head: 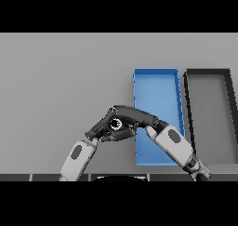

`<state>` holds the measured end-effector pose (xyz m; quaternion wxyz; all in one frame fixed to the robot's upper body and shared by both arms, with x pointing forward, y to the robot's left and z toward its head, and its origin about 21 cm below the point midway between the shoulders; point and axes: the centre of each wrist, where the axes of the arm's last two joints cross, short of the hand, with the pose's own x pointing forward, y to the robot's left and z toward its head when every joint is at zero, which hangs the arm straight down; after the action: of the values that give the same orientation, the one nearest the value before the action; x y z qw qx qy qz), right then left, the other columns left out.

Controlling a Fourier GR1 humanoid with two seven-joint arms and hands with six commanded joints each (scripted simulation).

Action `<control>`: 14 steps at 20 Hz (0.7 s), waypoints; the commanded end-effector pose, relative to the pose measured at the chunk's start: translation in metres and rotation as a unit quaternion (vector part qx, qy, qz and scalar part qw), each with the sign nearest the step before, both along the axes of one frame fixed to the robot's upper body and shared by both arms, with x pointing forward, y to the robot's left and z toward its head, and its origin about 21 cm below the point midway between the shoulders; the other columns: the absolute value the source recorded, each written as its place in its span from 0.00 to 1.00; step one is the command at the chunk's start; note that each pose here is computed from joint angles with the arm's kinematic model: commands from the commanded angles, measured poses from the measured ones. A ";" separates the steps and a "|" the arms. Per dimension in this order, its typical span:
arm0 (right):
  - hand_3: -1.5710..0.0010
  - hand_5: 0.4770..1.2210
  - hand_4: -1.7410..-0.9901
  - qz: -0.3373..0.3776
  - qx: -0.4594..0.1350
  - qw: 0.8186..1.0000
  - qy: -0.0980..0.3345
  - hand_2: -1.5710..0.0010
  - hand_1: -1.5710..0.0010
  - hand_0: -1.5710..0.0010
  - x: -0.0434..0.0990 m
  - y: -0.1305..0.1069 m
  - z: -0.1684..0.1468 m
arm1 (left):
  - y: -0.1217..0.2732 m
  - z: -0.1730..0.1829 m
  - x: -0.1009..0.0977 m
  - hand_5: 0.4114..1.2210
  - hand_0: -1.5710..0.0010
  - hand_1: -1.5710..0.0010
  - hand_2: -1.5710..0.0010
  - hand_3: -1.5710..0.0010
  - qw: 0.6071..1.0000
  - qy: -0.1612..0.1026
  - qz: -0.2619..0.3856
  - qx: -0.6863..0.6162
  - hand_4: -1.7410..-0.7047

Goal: Pick up the blue pipe and place it into the blue bin.

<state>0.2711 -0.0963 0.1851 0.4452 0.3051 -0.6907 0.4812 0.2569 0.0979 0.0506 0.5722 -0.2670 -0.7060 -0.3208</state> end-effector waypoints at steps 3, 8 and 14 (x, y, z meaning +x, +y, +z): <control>0.03 0.95 0.02 -0.021 0.013 1.000 0.003 0.01 0.02 0.02 -0.002 -0.001 0.001 | 0.001 0.001 0.003 1.00 0.00 0.00 0.00 0.09 1.000 -0.020 0.010 0.000 0.01; 0.01 0.98 0.01 -0.030 -0.002 0.999 0.010 0.00 0.01 0.01 -0.004 0.004 0.000 | 0.006 -0.003 0.005 1.00 0.52 0.56 0.58 0.62 0.998 -0.047 -0.004 0.033 0.44; 0.00 1.00 0.00 -0.045 -0.009 0.999 0.004 0.00 0.00 0.00 -0.005 0.002 0.003 | 0.010 0.003 0.005 0.44 0.88 0.89 0.89 0.90 0.997 -0.027 0.009 0.075 0.72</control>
<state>0.2658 -0.0946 0.1880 0.4722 0.2727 -0.6970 0.4657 0.2621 0.1078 0.0541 0.5738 -0.2082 -0.6980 -0.3743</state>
